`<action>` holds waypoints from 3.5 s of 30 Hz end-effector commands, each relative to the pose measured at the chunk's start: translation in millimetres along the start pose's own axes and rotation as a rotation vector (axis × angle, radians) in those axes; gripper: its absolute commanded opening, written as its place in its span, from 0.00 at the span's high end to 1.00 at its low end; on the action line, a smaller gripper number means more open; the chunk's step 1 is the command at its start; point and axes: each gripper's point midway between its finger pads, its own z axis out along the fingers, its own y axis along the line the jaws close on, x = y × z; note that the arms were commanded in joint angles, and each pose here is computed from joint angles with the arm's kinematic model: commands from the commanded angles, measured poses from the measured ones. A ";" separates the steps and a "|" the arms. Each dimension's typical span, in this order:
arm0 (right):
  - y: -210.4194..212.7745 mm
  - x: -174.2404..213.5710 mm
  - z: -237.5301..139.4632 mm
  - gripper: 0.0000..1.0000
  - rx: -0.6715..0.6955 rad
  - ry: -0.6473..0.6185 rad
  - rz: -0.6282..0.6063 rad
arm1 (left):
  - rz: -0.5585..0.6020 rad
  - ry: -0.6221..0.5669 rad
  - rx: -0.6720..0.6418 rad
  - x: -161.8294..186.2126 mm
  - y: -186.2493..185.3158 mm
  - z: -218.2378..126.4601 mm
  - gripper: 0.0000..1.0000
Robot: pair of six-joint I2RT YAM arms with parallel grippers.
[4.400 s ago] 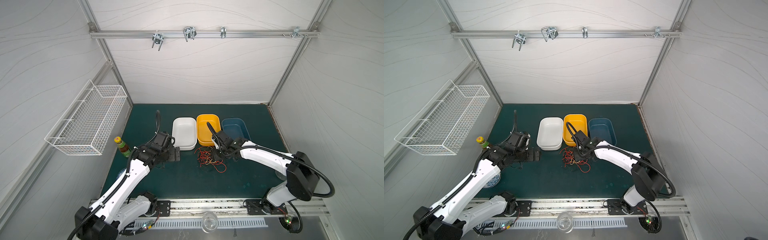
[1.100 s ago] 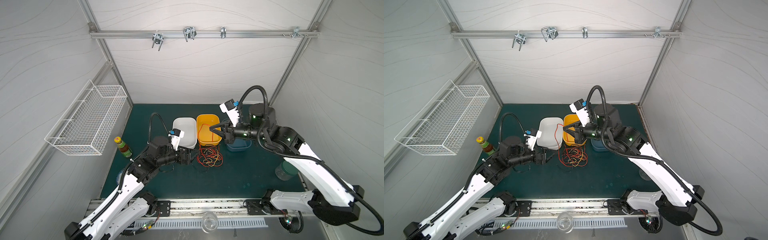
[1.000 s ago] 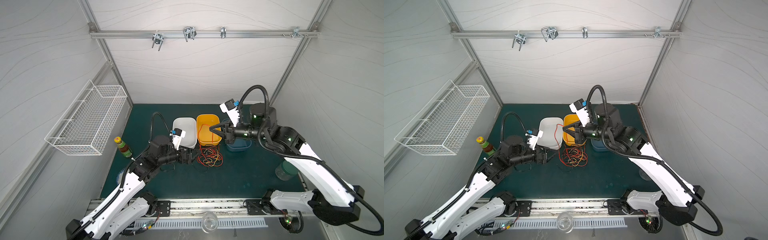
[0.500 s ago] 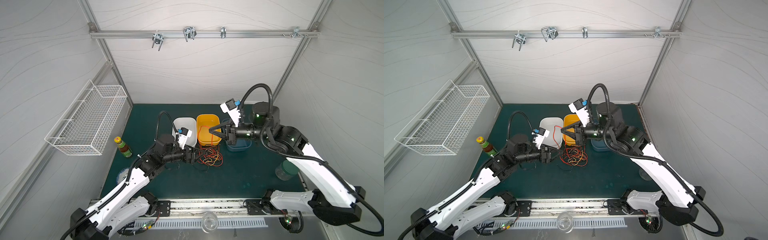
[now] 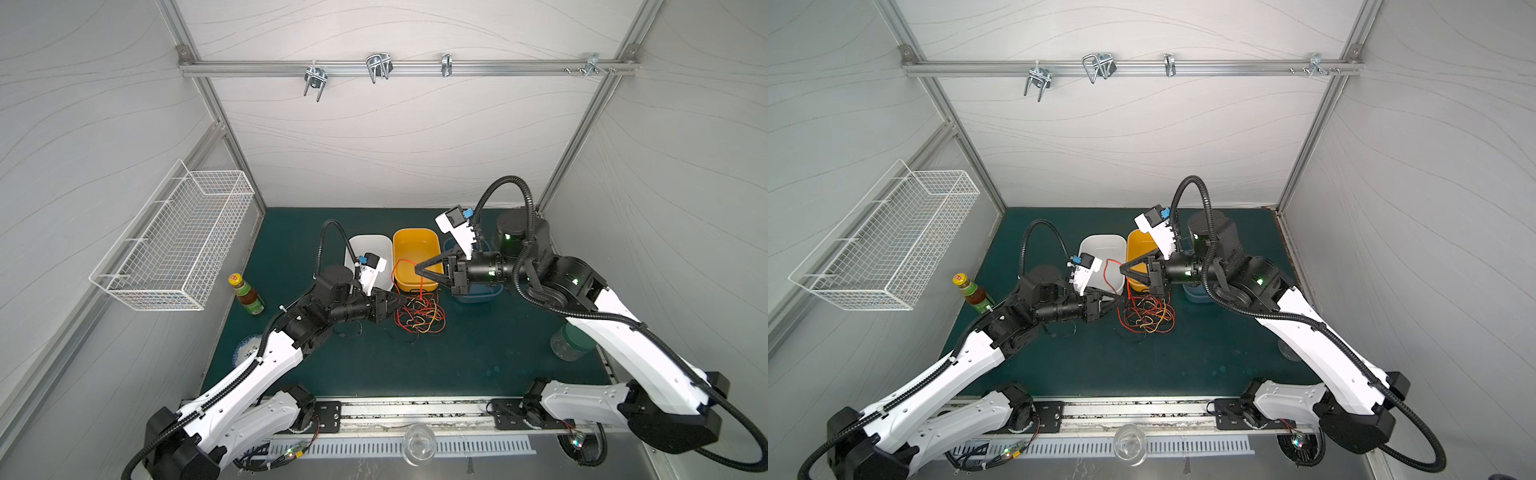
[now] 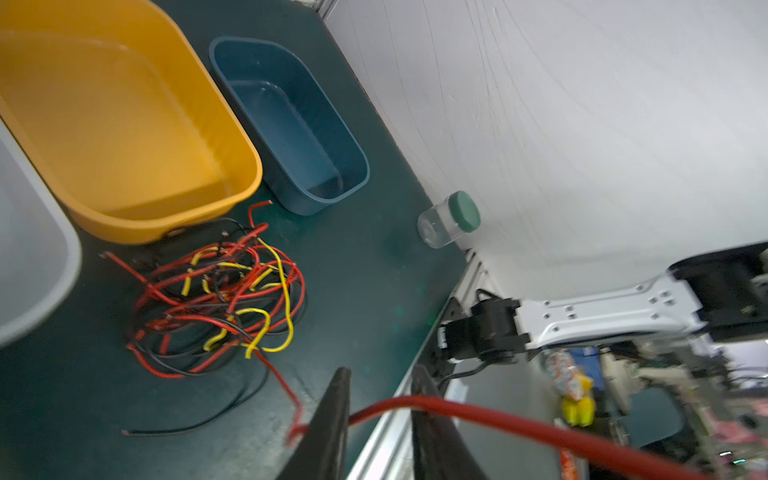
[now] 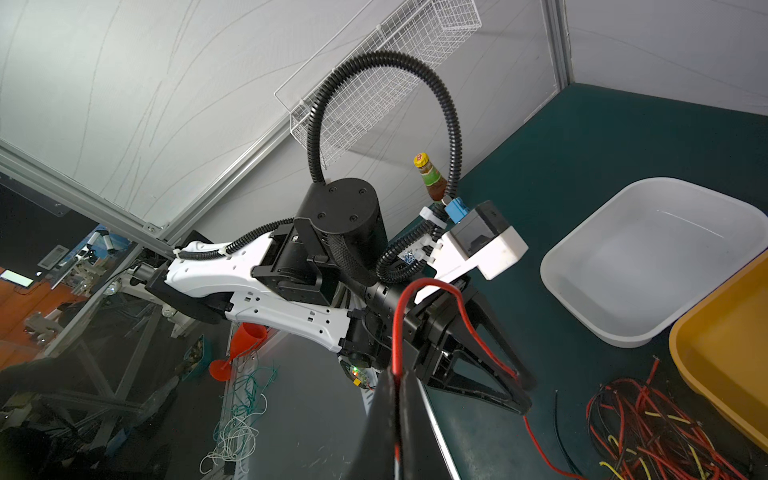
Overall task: Untangle the cables
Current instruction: 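Grasp the lifted red wire with the left gripper while the right gripper releases, then carry the red wire over the yellow tub with left gripper while right arm withdraws, then open the left gripper to drop the red wire into the yellow tub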
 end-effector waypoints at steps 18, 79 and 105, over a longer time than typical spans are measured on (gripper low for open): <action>-127.7 69.2 -76.7 0.43 0.487 -0.063 0.319 | 0.022 -0.049 -0.132 -44.8 -43.8 -61.9 1.00; -132.1 165.8 -204.2 0.01 0.932 -0.309 0.125 | 0.120 0.373 -0.559 -64.3 183.4 183.9 1.00; -133.0 165.9 -202.4 0.01 0.928 -0.304 0.124 | 0.115 0.396 -0.509 -92.3 140.0 163.4 0.51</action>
